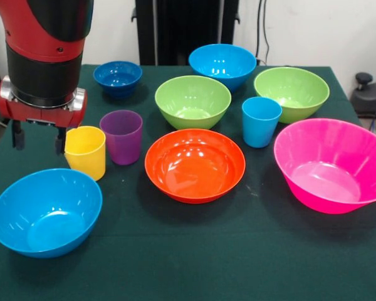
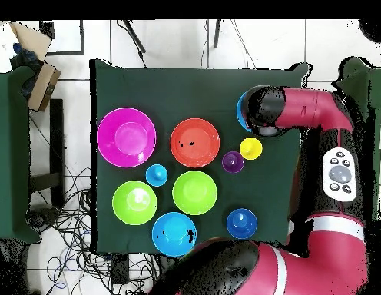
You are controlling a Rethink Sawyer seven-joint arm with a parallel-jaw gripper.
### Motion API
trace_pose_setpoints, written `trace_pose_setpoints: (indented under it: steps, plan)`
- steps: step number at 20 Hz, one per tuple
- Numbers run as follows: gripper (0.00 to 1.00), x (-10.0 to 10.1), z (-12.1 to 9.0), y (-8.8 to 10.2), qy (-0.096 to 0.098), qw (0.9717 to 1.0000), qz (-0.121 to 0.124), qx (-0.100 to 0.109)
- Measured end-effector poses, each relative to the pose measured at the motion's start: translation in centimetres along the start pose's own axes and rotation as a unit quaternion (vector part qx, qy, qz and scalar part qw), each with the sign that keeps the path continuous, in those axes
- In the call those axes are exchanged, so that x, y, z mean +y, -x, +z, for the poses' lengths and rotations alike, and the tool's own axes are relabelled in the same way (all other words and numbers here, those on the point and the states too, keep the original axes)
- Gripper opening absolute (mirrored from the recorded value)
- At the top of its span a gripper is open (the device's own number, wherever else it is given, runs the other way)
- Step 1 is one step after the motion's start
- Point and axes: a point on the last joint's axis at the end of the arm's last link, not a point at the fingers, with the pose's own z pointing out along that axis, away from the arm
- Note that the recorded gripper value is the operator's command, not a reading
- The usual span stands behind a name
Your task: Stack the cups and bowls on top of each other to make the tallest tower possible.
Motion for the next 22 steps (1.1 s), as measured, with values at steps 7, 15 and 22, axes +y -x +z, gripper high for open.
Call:
trace_pose_setpoints:
  steps: [7,15,22]
  plan:
    - [1.0,0.6,-0.2,0.1,-0.004,1.0,-0.005,0.001]
    - [1.0,1.4,-0.5,0.3,-0.005,0.9999,-0.011,0.0]
    - [1.0,1.9,-0.6,0.4,-0.009,0.9998,-0.015,0.0]
